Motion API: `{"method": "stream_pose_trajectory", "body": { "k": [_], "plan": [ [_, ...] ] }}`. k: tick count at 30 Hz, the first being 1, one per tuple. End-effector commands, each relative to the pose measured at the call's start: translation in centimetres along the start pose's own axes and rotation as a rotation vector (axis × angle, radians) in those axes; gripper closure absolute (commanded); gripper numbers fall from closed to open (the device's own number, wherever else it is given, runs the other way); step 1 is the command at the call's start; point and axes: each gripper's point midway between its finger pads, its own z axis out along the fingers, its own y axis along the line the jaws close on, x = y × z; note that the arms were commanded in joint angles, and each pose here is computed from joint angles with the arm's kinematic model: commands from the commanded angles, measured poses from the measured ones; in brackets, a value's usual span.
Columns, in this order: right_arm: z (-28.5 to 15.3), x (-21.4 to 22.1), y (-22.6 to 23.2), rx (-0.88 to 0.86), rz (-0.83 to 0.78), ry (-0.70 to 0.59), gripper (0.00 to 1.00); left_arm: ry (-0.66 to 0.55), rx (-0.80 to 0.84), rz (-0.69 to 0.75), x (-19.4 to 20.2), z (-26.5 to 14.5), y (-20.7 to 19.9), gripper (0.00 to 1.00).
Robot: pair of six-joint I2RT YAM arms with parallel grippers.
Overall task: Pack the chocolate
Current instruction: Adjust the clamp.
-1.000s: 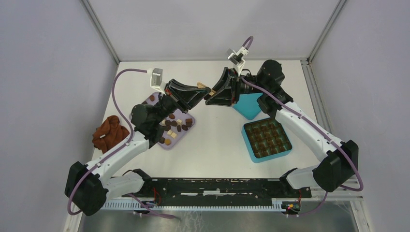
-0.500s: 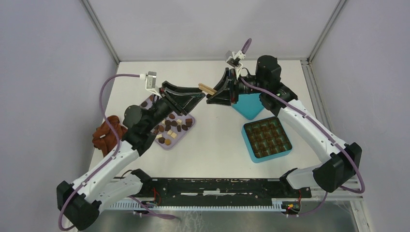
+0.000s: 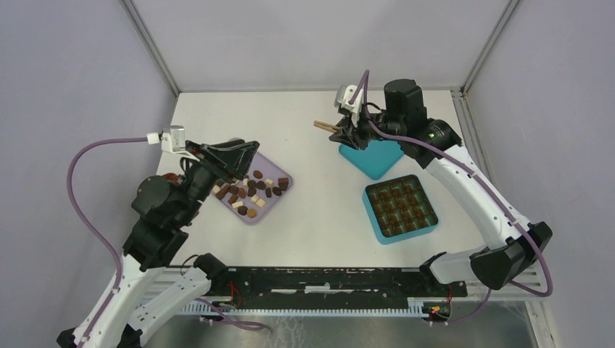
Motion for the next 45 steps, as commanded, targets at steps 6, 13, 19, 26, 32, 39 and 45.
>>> {"method": "stream_pose_trajectory", "body": {
  "k": [6, 13, 19, 26, 32, 39, 45],
  "plan": [
    [-1.6, 0.2, -2.3, 0.128, -0.132, 0.071, 0.91, 0.074, -0.184, 0.061, 3.0, -0.1, 4.6, 0.36],
    [-1.5, 0.2, -2.2, 0.123, -0.133, 0.070, 0.58, 0.079, -0.195, 0.066, 3.3, -0.1, 5.0, 0.36],
    [-1.3, 0.6, -2.1, 0.112, -0.127, 0.075, 0.50, 0.081, -0.203, 0.065, 3.5, -0.3, 5.2, 0.36],
    [-0.9, 0.9, -2.0, 0.108, -0.119, 0.085, 0.84, 0.082, -0.204, 0.067, 3.5, -0.3, 5.2, 0.36],
    [-0.6, 1.1, -1.7, 0.092, -0.102, 0.083, 0.76, 0.097, -0.182, 0.059, 4.1, 0.1, 4.9, 0.36],
    [-0.2, 1.6, -1.3, 0.068, -0.077, 0.090, 0.64, 0.119, -0.122, 0.026, 5.3, 0.9, 4.2, 0.36],
    [0.0, 1.8, -1.0, 0.048, -0.059, 0.089, 0.82, 0.126, -0.080, -0.002, 5.9, 1.6, 3.6, 0.35]
  ]
}}
